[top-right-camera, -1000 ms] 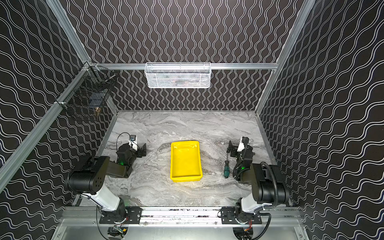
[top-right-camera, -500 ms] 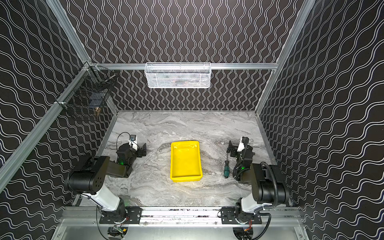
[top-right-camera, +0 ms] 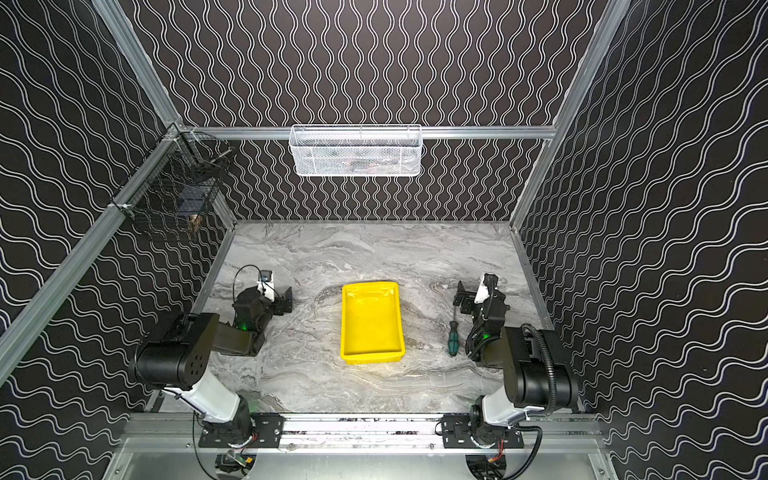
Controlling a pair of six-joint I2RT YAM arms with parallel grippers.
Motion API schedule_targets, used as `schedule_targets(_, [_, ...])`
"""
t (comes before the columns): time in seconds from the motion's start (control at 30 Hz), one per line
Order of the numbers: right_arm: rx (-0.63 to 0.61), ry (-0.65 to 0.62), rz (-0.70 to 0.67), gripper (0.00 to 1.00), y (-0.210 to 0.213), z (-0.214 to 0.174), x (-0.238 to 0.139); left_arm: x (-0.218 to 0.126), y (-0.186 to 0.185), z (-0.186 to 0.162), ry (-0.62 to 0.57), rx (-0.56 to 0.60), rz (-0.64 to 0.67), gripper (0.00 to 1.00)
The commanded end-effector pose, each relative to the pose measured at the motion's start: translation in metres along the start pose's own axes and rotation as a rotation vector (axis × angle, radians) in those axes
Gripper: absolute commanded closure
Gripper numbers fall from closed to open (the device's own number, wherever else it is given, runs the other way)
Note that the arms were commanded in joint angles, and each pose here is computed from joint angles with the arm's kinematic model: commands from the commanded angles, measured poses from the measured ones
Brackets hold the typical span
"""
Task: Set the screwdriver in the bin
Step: 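Raise the right arm toward the screwdriver while the left arm lifts forward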
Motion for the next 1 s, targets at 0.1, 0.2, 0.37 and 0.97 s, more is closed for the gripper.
schedule_targets(0.1, [-0.002,-0.028,0.002,0.01,0.000,0.005,0.000,-0.025,0.009,0.050,-0.098,-0.066,0.167,0.01])
schedule_targets(0.2, [-0.003,-0.029,-0.003,0.01,-0.001,0.011,0.000,-0.037,0.007,0.082,-0.109,-0.182,0.184,0.01])
schedule_targets(0.37, [0.078,0.117,-0.010,0.01,-0.011,0.042,0.004,-0.043,-0.006,0.127,-0.059,-0.375,0.169,0.01])
schedule_targets(0.97, [0.277,0.556,0.225,0.01,0.007,0.087,-0.046,-0.054,-0.097,0.159,0.375,-0.199,-0.039,0.01])
Point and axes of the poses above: each gripper's point midway between its finger pads, its own x axis out along the fingers, its own y axis along the line the jaws close on, z = x × y, the point moved 6 cm from there along -x, back along the fingers, and after that the axes turned 15 degrees about -x, right-handed, at the moved point
